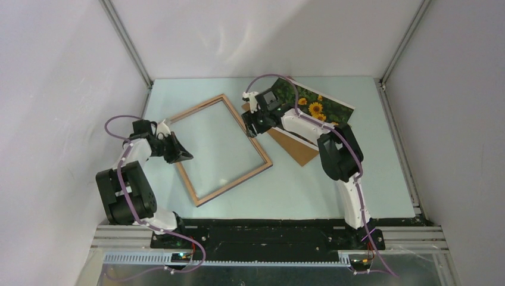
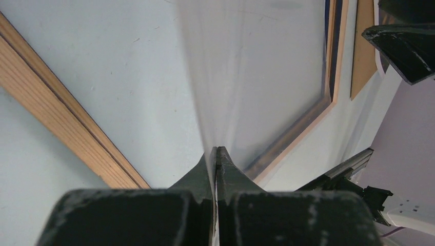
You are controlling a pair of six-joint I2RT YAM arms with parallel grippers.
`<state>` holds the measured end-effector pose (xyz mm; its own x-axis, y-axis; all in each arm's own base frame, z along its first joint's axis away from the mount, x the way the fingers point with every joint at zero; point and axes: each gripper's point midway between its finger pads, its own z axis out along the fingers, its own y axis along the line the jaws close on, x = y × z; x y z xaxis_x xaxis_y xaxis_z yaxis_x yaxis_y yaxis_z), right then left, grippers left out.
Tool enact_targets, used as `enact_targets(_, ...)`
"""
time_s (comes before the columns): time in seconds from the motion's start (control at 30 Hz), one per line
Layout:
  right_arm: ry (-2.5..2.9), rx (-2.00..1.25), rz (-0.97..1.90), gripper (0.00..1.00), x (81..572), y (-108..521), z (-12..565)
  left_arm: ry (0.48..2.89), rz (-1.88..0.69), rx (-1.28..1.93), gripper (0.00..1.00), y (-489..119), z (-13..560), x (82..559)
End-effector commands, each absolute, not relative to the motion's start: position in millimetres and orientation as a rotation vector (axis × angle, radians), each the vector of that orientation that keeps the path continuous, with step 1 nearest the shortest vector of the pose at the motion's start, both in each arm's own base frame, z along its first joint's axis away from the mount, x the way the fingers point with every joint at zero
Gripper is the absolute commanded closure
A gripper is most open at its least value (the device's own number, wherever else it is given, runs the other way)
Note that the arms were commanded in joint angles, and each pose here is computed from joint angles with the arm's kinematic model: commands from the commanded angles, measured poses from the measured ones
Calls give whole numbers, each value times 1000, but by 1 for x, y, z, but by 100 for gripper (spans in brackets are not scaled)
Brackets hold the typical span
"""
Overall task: Put the photo into the frame
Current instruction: Move the photo frame to the center of the board.
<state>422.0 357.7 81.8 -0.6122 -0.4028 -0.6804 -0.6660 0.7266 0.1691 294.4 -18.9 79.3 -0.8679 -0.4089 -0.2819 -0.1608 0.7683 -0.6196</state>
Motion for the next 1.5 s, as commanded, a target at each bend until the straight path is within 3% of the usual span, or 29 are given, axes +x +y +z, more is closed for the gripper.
enact_targets(0.0,2313,-779,592,35,430,369,83,2553,-782,-382,100,-10,77,294)
enact_targets(0.6,2416,-793,543,55,431,365,45,2450,-799,-233,100,-17,106,295)
enact_targets(0.97,2491,-757,525,92,411,337,37,2428,-852,-184,100,-23,116,294)
enact_targets(1.2,2496,-730,517,99,388,319,44,2423,-984,-99,100,-36,110,292)
enact_targets(1.47,2527,-630,535,100,358,295,47,2379,-1136,-67,100,-51,116,291)
